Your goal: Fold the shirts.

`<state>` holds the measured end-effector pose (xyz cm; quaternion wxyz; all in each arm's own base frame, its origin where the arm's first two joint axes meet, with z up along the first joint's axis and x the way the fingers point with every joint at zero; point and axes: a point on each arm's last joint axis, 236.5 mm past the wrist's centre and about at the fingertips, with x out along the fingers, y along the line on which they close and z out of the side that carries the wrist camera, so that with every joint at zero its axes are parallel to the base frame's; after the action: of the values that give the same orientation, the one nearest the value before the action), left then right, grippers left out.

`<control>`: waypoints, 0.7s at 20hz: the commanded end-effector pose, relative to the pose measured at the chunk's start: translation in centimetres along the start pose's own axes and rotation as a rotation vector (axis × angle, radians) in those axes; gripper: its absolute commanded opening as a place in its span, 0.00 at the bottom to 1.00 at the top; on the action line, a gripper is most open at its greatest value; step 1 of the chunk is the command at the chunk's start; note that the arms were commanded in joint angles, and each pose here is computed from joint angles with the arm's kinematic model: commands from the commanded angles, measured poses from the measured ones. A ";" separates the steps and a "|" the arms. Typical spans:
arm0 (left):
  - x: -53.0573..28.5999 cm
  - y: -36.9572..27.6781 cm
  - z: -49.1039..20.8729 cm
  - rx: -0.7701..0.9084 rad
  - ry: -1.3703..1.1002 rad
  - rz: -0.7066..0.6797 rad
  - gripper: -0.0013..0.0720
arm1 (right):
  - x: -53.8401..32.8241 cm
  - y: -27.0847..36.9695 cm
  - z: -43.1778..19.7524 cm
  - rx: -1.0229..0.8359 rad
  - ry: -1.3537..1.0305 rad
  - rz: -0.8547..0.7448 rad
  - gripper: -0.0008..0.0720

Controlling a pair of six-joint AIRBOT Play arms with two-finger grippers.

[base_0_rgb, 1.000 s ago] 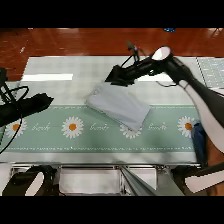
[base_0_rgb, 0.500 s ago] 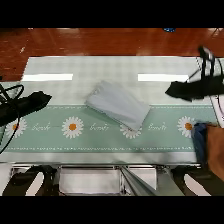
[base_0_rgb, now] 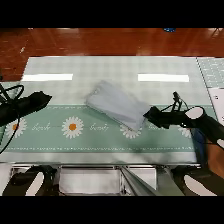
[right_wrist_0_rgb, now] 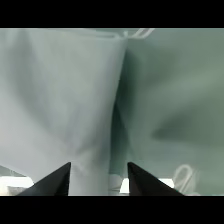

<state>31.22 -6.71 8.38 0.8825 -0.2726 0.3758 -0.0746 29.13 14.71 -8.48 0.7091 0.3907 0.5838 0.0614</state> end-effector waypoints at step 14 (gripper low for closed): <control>1.1 0.8 -0.6 -0.020 0.042 0.018 0.06 | -8.5 27.4 10.7 -0.555 -0.130 0.355 0.04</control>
<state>31.41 -6.73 7.34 0.8750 -0.2759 0.3915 -0.0709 42.82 25.21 7.79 0.7548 0.3276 0.4741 0.3133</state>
